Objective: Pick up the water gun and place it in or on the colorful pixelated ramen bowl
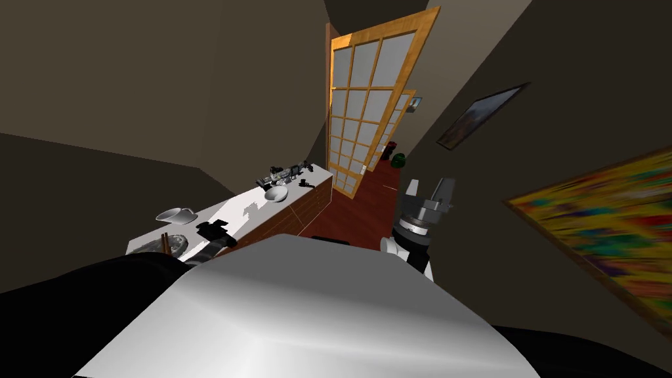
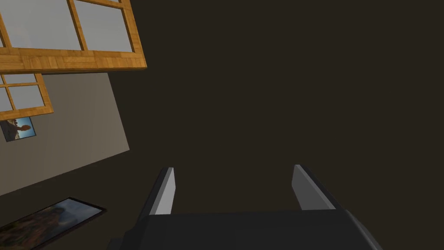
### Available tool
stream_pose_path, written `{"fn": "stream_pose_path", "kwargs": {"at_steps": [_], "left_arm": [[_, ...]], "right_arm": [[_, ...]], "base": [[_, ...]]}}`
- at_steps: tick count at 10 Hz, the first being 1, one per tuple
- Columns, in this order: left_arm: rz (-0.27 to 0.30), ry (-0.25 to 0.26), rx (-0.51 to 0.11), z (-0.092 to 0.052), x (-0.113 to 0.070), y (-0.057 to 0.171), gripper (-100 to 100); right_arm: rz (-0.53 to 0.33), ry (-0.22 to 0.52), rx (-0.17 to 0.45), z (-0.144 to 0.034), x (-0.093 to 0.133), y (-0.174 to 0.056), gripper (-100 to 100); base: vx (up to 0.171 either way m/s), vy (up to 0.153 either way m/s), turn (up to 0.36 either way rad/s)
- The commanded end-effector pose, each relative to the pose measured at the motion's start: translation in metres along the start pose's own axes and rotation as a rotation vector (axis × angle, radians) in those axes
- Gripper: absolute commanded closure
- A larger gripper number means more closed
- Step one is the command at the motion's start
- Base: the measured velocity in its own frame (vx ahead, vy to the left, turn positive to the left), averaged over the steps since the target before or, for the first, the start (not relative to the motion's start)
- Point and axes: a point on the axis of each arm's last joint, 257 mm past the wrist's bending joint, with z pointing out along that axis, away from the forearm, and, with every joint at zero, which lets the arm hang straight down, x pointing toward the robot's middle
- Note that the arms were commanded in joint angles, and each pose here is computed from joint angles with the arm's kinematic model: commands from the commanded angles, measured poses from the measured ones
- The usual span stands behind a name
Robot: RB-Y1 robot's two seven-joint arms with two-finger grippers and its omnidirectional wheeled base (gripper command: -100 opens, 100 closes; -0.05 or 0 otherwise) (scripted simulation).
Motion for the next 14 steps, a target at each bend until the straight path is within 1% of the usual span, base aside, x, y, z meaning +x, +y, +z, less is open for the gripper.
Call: {"fn": "stream_pose_path", "kwargs": {"at_steps": [1,4,5,7,10,14], "left_arm": [[-0.016,-0.007,0.007,-0.005,-0.009,-0.005,100],[-0.024,-0.012,0.008,-0.014,-0.024,-0.009,100],[-0.016,-0.012,0.001,-0.022,-0.034,-0.009,100],[0.001,-0.008,-0.012,-0.03,-0.042,-0.008,100],[0.044,0.003,-0.039,-0.042,-0.053,-0.003,100],[0.124,0.027,-0.085,-0.058,-0.064,0.006,100]], "right_arm": [[0.0,0.0,0.0,0.0,0.0,0.0,0],[0.0,0.0,0.0,0.0,0.0,0.0,0],[0.0,0.0,0.0,0.0,0.0,0.0,0],[0.0,0.0,0.0,0.0,0.0,0.0,0],[0.0,0.0,0.0,0.0,0.0,0.0,0],[-0.001,0.0,0.0,0.0,0.0,0.0,0]], "base": [[-0.119,-0.007,-0.042],[-0.105,0.014,-0.019],[-0.088,0.079,0.014],[-0.074,0.099,0.036],[0.001,0.12,0.057],[0.04,0.132,0.076]]}}
